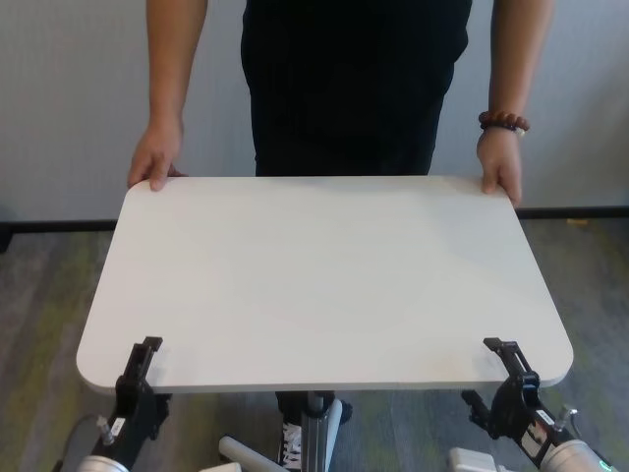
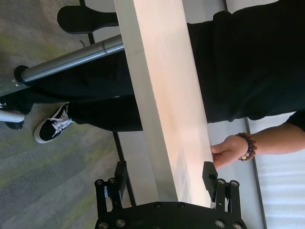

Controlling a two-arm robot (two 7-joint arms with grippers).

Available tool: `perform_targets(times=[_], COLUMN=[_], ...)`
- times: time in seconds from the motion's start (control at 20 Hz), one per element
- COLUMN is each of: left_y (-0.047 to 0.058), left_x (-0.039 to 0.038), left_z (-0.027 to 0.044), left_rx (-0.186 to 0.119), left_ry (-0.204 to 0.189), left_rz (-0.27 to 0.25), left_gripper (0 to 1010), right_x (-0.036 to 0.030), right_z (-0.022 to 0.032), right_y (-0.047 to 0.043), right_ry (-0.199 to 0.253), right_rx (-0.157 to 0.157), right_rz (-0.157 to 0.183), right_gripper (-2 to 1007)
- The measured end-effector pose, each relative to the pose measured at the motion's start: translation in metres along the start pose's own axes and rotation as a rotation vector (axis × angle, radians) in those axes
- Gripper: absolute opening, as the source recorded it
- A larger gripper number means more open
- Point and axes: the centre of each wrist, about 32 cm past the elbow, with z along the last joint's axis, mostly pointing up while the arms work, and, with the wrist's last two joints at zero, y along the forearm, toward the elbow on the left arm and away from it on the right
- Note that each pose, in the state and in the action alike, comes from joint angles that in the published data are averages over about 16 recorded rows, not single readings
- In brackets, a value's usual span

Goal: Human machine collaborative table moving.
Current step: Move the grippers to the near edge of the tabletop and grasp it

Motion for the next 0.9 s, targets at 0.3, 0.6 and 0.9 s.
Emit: perform_targets(times=[0.3, 0.6, 0.9], left_y=[-0.007, -0.011, -0.014], left_x=[-0.0003, 0.0002, -0.0005], left_z=[0.0018, 0.0035, 0.0051], left_rx=[0.03, 0.043, 0.047], left_ry=[-0.038, -0.049, -0.047], left_rz=[0.029, 0.044, 0.041], left_gripper=[1000, 1000, 1000], right_x=[0.0009, 0.0022, 0.0031], right_z=[-0.0019, -0.0035, -0.0046], right_y=[0.0061, 0.0097, 0.0117], right_ry=[0.0, -0.002, -0.004], right_rx=[0.0, 0.0, -0.002], right_rz=[-0.007, -0.015, -0.017], right_gripper=[1005, 1005, 1005])
